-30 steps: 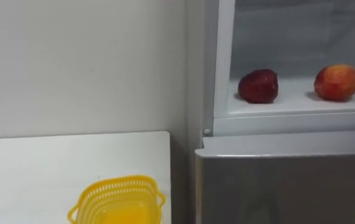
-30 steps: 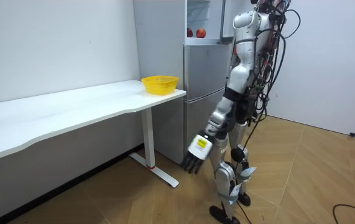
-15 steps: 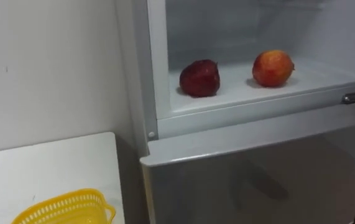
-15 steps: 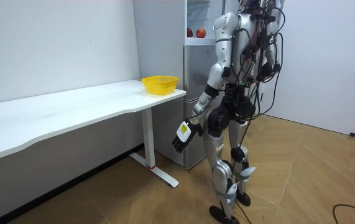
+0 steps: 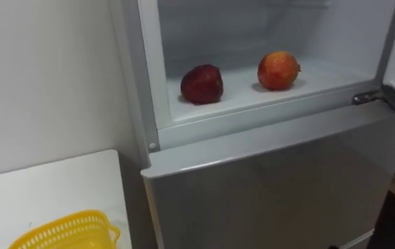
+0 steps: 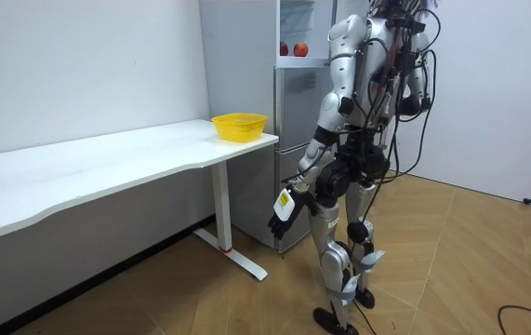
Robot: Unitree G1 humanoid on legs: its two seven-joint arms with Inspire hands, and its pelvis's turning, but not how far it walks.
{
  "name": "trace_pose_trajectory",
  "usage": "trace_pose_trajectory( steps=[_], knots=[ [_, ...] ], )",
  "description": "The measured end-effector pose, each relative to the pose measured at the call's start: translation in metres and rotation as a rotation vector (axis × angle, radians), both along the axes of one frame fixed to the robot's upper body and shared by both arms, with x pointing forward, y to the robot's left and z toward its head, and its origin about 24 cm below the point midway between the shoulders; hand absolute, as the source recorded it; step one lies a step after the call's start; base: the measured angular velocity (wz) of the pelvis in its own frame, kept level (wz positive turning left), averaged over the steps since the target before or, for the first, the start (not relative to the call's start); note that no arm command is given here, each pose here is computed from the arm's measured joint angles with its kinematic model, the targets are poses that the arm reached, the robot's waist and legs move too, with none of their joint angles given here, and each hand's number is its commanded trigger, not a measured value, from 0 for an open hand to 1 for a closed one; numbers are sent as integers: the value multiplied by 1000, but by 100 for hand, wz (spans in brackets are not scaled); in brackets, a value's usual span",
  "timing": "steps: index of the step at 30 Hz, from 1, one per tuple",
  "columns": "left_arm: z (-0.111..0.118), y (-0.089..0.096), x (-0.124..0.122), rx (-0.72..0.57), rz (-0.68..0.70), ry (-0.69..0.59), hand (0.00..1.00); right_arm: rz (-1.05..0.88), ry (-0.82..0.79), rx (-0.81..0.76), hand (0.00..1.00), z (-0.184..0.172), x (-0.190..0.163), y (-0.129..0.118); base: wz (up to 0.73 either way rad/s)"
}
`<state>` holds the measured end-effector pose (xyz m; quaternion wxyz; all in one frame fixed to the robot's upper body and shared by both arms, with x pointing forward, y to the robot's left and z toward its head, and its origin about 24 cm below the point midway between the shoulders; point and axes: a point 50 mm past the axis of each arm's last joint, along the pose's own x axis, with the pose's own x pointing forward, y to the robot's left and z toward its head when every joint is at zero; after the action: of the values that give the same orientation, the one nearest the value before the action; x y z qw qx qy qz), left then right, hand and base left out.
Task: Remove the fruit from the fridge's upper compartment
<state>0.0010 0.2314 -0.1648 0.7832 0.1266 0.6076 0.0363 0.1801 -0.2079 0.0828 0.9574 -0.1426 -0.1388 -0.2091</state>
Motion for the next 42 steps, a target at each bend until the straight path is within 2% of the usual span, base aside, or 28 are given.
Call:
trace_pose_trajectory(
  steps=[6,20,26,32,42],
  knots=[
    [0,3,2,0,-42,20,0,175,-65,-37,0,13,5,32,-2],
    [0,7,-1,-15,-58,42,0,239,-163,-90,0,33,13,43,4],
    [-1,6,-2,-25,-114,64,0,249,-227,-134,0,45,18,48,1],
    [-2,2,-2,-36,-178,84,0,218,-323,-181,0,60,18,50,4],
    [-3,2,-3,-12,-201,116,0,50,-586,-226,0,105,32,28,16]
  ],
)
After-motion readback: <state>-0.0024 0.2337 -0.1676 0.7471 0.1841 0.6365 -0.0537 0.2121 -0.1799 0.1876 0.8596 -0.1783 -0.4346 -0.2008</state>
